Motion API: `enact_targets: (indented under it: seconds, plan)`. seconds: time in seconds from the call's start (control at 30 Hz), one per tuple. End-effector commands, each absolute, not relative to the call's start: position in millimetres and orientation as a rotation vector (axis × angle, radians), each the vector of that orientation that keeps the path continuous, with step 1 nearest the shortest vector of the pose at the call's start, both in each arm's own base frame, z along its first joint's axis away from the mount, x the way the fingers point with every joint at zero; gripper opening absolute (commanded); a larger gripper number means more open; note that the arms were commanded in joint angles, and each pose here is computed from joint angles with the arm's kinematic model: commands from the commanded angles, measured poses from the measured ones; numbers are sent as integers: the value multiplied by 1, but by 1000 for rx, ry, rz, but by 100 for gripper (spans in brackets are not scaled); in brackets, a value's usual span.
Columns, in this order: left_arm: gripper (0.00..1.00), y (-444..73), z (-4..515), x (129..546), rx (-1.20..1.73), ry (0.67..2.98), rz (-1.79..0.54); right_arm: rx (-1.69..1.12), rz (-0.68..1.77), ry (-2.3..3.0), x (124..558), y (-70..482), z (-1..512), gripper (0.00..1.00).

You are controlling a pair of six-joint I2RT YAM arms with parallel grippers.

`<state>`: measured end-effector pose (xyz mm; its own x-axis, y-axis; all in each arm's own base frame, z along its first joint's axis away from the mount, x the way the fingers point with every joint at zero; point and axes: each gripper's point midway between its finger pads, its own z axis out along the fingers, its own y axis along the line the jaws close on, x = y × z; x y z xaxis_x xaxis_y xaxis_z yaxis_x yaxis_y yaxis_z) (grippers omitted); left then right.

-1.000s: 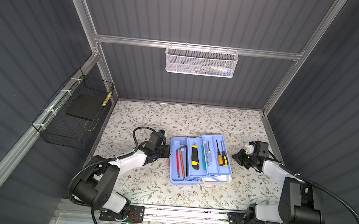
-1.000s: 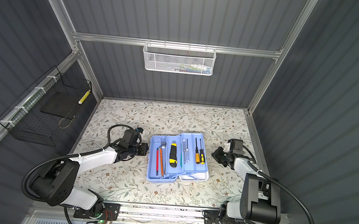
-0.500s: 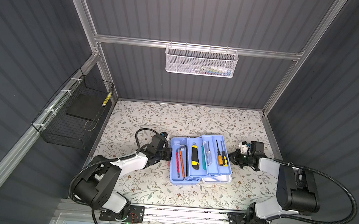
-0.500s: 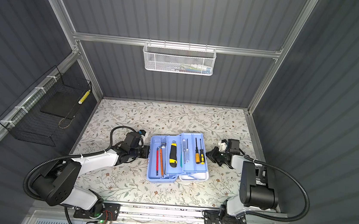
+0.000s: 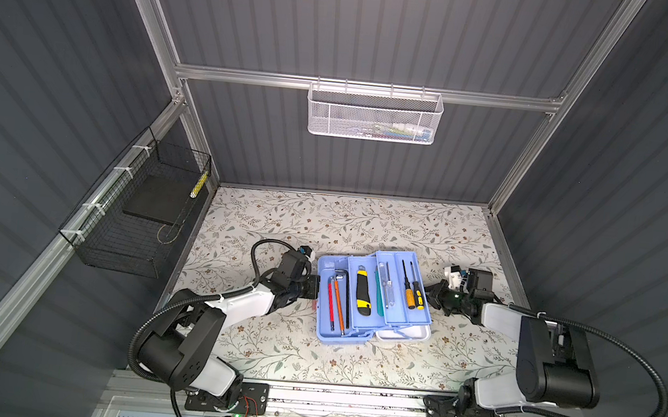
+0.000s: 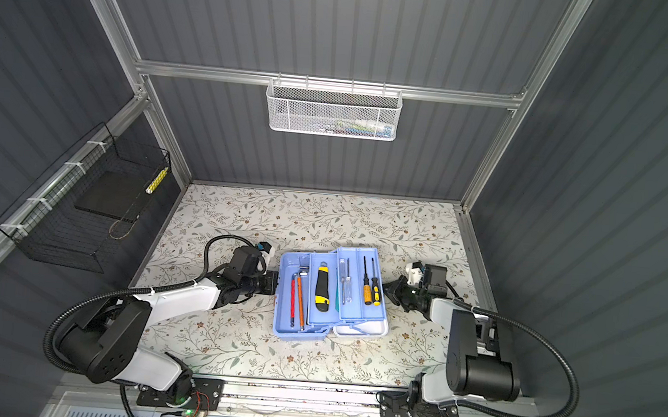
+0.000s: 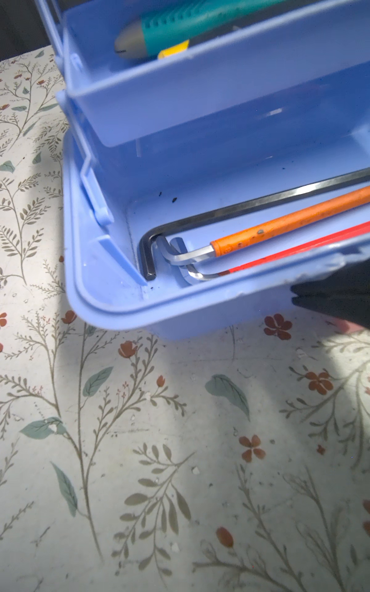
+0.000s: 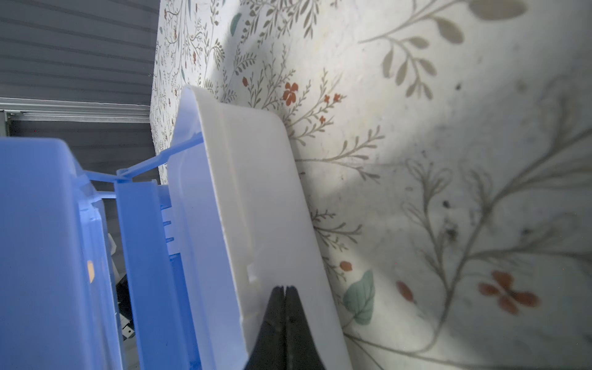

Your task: Pack the tool kit

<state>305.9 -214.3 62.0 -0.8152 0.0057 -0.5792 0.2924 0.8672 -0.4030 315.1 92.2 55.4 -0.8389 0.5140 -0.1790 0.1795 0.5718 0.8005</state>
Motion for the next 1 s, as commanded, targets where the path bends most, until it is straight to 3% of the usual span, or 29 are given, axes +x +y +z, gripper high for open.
enact_targets:
  seconds: [0.0,0.43,0.57,0.77,0.97]
  plan:
    - [0,-231,78,303,272,2390,-753,477,1333,2366,305,113,80,0]
    - [0,-233,83,302,262,2365,-783,431,1307,2331,296,118,112,0]
    - [0,-229,83,300,261,2364,-766,337,1108,2412,292,124,127,1]
    - [0,-222,74,297,253,2382,-726,349,688,2474,288,87,136,14]
    - [0,-220,71,296,252,2391,-711,406,718,2494,289,78,117,13]
